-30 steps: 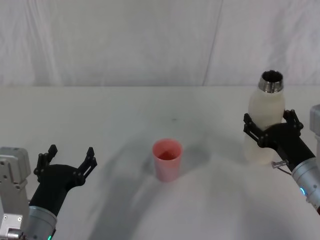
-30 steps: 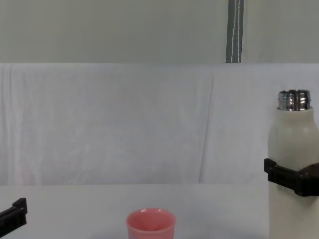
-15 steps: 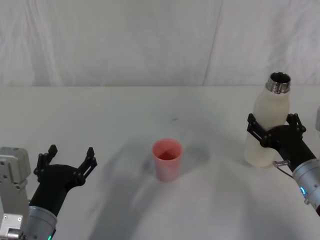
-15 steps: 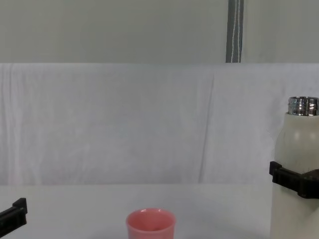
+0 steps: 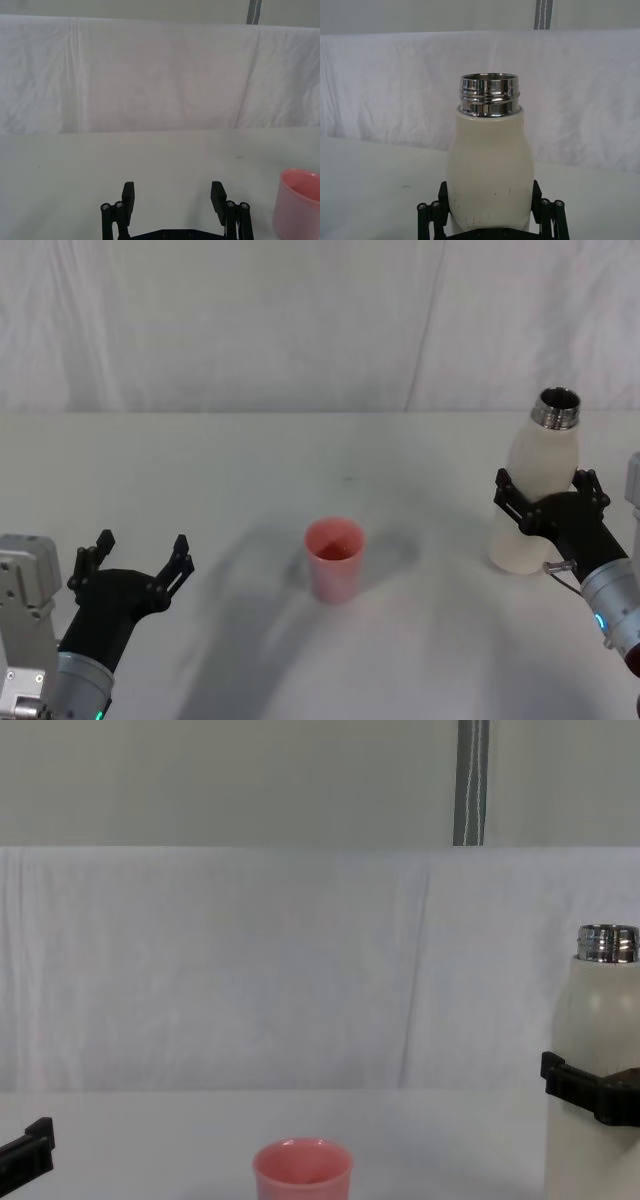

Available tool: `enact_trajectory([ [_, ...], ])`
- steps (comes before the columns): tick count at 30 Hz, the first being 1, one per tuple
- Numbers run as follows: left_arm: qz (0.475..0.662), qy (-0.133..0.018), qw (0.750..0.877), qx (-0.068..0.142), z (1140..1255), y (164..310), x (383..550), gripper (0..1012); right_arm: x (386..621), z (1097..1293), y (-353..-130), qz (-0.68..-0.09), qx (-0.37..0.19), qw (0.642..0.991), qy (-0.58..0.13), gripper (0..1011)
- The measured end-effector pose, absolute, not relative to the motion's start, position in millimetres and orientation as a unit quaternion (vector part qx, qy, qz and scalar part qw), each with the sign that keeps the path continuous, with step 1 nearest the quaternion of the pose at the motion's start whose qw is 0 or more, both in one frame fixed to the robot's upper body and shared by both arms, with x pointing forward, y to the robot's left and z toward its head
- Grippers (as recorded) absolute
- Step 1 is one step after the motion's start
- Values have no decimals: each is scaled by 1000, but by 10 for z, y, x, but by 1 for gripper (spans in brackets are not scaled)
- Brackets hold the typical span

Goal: Grasp the thermos with one hand and pour water into the cup lid.

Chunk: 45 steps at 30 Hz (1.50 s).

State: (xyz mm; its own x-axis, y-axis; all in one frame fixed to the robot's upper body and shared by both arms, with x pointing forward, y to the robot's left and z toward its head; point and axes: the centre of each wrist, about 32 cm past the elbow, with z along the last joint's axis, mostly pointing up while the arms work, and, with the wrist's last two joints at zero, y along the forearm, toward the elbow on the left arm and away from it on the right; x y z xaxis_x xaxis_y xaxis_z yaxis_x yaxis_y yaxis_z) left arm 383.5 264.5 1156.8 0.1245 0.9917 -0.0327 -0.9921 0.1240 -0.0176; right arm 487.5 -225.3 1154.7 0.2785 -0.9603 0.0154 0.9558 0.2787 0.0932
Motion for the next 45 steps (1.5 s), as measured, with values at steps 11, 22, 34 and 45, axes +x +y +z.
enact_trajectory([
  [11, 662, 6, 750, -17, 11568, 2645, 3835, 1001, 4897, 11503, -2253, -609, 40, 791, -43, 950],
  [22, 662, 6, 750, -17, 11568, 2645, 3835, 1001, 4907, 11472, -2256, -609, 41, 791, -42, 950],
  [34, 662, 6, 750, -17, 11568, 2645, 3835, 1001, 4909, 11441, -2263, -609, 41, 791, -37, 950],
  [45, 662, 6, 750, -17, 11568, 2645, 3835, 1001, 4913, 11427, -2275, -610, 42, 790, -35, 950],
])
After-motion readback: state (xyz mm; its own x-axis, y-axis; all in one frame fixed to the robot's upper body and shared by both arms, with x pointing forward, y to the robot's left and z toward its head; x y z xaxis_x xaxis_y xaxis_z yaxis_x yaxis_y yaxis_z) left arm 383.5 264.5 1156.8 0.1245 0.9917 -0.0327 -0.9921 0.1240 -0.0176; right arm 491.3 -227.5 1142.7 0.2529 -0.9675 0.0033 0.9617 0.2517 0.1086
